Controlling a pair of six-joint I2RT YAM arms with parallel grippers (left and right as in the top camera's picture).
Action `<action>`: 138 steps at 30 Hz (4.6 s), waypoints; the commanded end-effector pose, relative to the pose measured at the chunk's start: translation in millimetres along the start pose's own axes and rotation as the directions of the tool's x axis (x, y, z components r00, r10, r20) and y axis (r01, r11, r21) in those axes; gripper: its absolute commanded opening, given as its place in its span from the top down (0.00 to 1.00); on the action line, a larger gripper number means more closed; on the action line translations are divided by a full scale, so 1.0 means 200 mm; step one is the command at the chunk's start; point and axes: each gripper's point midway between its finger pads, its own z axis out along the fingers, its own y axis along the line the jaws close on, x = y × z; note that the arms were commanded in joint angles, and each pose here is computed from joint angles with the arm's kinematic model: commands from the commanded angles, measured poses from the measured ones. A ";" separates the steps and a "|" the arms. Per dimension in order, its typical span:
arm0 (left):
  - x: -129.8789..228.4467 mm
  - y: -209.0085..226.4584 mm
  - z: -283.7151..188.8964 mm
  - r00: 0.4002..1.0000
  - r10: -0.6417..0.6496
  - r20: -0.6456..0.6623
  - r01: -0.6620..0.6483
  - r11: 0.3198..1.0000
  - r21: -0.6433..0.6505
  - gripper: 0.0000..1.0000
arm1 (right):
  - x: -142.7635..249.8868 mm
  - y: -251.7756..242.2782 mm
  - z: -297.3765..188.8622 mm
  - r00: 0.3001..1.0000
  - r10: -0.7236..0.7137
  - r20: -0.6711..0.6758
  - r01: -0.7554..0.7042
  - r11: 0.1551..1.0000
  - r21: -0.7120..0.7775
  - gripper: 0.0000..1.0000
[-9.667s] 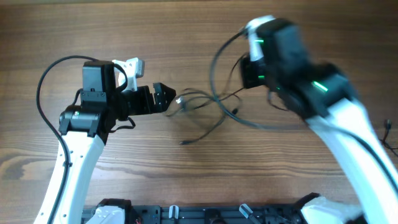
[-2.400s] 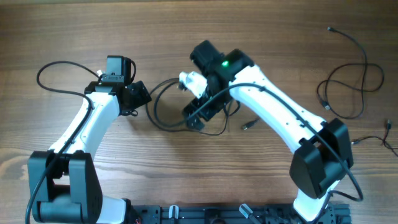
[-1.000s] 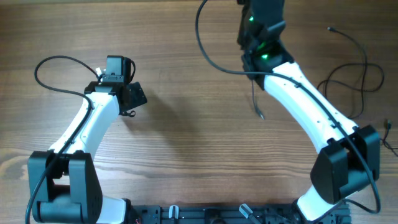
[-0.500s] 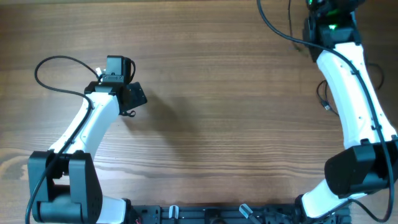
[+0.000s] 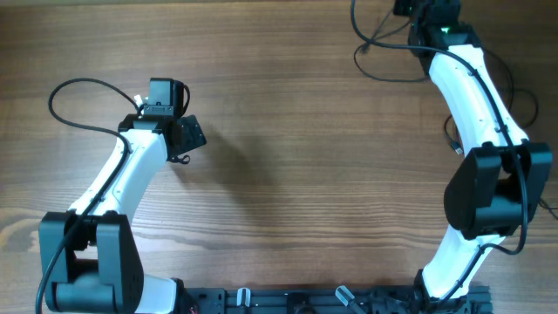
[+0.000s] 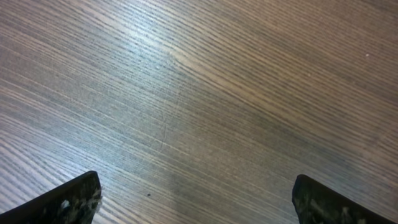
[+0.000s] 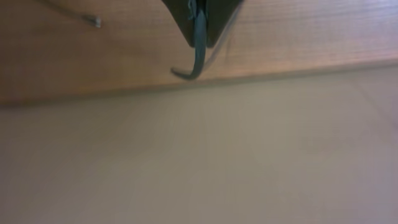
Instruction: Untangle cables
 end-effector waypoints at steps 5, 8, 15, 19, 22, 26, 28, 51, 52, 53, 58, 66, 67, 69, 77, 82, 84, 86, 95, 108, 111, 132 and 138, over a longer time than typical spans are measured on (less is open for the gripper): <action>0.00 0.03 0.01 1.000 0.008 0.005 -0.008 1.000 -0.022 0.00 | 0.38 -0.02 -0.06 0.950 -0.066 -0.307 0.068 0.998 -0.006 0.95; 0.00 0.03 0.01 1.000 0.008 0.005 -0.008 1.000 -0.022 0.00 | 0.54 -0.03 -0.12 0.895 -0.096 -0.435 0.093 0.995 -0.028 0.74; 0.00 0.03 0.01 1.000 0.008 0.005 -0.008 1.000 -0.022 0.00 | 0.75 -0.04 -0.25 0.785 -0.133 -0.606 0.116 0.991 -0.067 0.00; 0.00 0.03 0.01 1.000 0.008 0.005 -0.008 1.000 -0.022 0.00 | 0.79 -0.07 -0.34 0.739 -0.145 -0.658 0.128 0.989 -0.073 0.00; 0.00 0.03 0.01 1.000 0.008 0.005 -0.008 1.000 -0.022 0.00 | 0.75 -0.10 -0.48 0.716 -0.179 -0.675 0.154 0.983 -0.097 0.00; 0.00 0.03 0.01 1.000 0.008 0.005 -0.008 1.000 -0.022 0.00 | 0.66 -0.15 -0.76 0.702 -0.185 -0.687 0.149 0.982 -0.112 0.00; 0.00 0.03 0.01 1.000 0.008 0.005 -0.008 1.000 -0.022 0.00 | 0.64 -0.12 -0.89 0.698 -0.175 -0.695 0.100 0.984 -0.148 0.00; 0.00 0.03 0.01 1.000 0.008 0.005 -0.008 1.000 -0.022 0.00 | 0.42 0.04 -1.38 0.784 -0.053 -0.618 -0.188 0.929 -0.318 0.00; 0.00 0.03 0.01 1.000 0.008 0.005 -0.008 1.000 -0.022 0.00 | 0.42 0.04 -1.38 0.785 -0.053 -0.618 -0.188 0.929 -0.318 0.00; 0.00 0.03 0.01 1.000 0.008 0.005 -0.008 1.000 -0.022 0.00 | 0.42 0.04 -1.38 0.783 -0.053 -0.620 -0.189 0.929 -0.317 0.00; 0.00 0.03 0.01 1.000 0.008 0.005 -0.008 1.000 -0.022 0.00 | 0.43 0.04 -1.37 0.781 -0.054 -0.623 -0.189 0.930 -0.316 0.00; 0.00 0.03 0.01 1.000 0.008 0.005 -0.008 1.000 -0.022 0.00 | 0.43 0.04 -1.37 0.780 -0.054 -0.624 -0.188 0.930 -0.316 0.00; 0.00 0.03 0.01 1.000 0.008 0.004 -0.008 1.000 -0.022 0.00 | 0.43 0.04 -1.37 0.780 -0.054 -0.623 -0.189 0.930 -0.316 0.00; 0.00 0.03 0.01 1.000 0.008 0.004 -0.008 1.000 -0.022 0.00 | 0.43 0.04 -1.37 0.780 -0.054 -0.624 -0.189 0.930 -0.316 0.00; -0.05 0.02 -0.08 0.998 -0.007 0.059 0.006 1.000 0.006 0.00 | 0.43 0.04 -1.37 0.780 -0.054 -0.623 -0.189 0.930 -0.316 0.00; -0.13 0.03 -0.28 0.985 -0.045 0.168 0.034 0.997 0.071 0.00 | 0.43 0.04 -1.37 0.780 -0.054 -0.623 -0.189 0.930 -0.316 0.00; -0.15 0.00 -0.37 0.978 -0.069 0.196 0.042 0.989 0.139 0.00 | 0.43 0.04 -1.37 0.780 -0.054 -0.623 -0.189 0.930 -0.316 0.00; -0.15 -0.05 -0.45 0.975 -0.076 0.209 0.029 0.975 0.219 0.00 | 0.43 0.04 -1.37 0.780 -0.054 -0.623 -0.189 0.930 -0.316 0.00; -0.29 -0.21 -0.85 0.911 -0.169 0.377 -0.056 0.854 0.518 0.00 | 0.43 0.04 -1.37 0.780 -0.054 -0.624 -0.189 0.930 -0.316 0.00; -0.13 -0.12 -1.14 0.566 -0.444 0.695 -0.319 0.659 0.681 0.00 | 0.43 0.04 -1.37 0.780 -0.053 -0.624 -0.189 0.930 -0.316 0.00; -0.06 -0.09 -1.12 0.505 -0.482 0.715 -0.352 0.641 0.681 0.00 | 0.43 0.04 -1.37 0.780 -0.054 -0.623 -0.189 0.930 -0.316 0.00; 0.15 0.05 -0.93 0.427 -0.525 0.737 -0.334 0.665 0.668 0.00 | 0.43 0.04 -1.37 0.780 -0.054 -0.623 -0.189 0.930 -0.316 0.00; 0.20 0.05 -0.81 0.502 -0.481 0.718 -0.287 0.691 0.663 0.00 | 0.43 0.04 -1.37 0.780 -0.054 -0.623 -0.189 0.930 -0.316 0.00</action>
